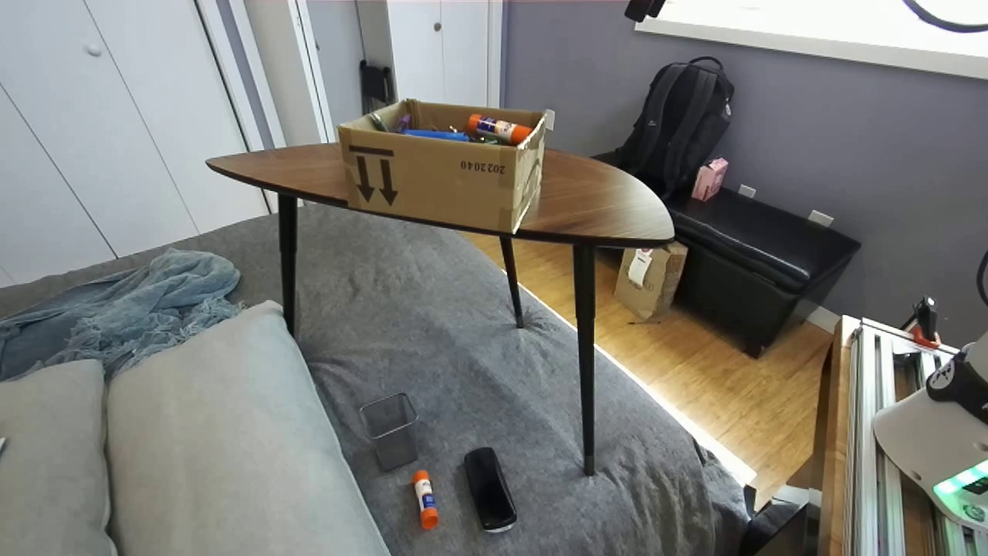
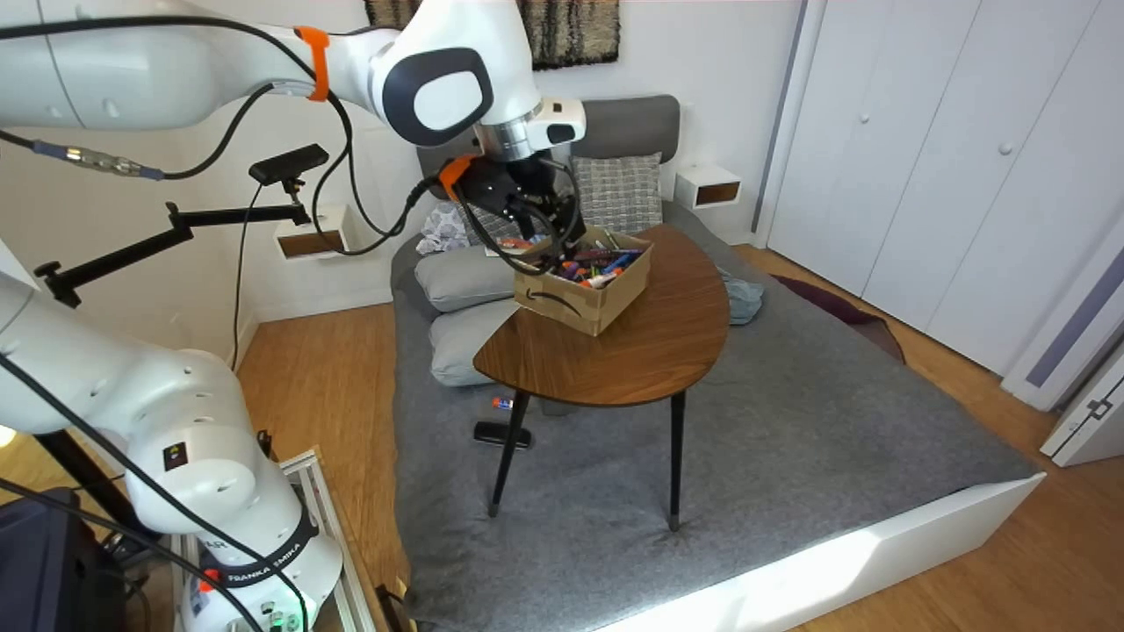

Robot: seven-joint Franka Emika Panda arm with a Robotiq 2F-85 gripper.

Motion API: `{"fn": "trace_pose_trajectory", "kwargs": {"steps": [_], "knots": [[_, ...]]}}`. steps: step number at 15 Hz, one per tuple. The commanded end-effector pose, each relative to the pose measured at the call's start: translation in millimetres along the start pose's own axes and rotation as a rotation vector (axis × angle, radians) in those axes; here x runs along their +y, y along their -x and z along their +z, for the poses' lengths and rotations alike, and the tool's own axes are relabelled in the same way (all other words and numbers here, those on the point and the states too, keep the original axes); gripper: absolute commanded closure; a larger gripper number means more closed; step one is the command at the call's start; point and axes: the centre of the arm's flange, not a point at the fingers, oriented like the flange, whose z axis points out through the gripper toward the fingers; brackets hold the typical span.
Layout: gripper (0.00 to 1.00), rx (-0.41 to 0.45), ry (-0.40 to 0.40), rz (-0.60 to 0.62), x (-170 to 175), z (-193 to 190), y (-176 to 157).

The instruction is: Pick up the clear black pen from the cardboard box and put it on the table

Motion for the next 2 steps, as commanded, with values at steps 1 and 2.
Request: {"fn": "trace_pose_trajectory", "kwargs": {"steps": [1,2], "knots": [[0.0,0.0,0.0,0.0,0.1,0.0,0.0],[0.0,0.0,0.0,0.0,0.0,0.0,0.0]]}}
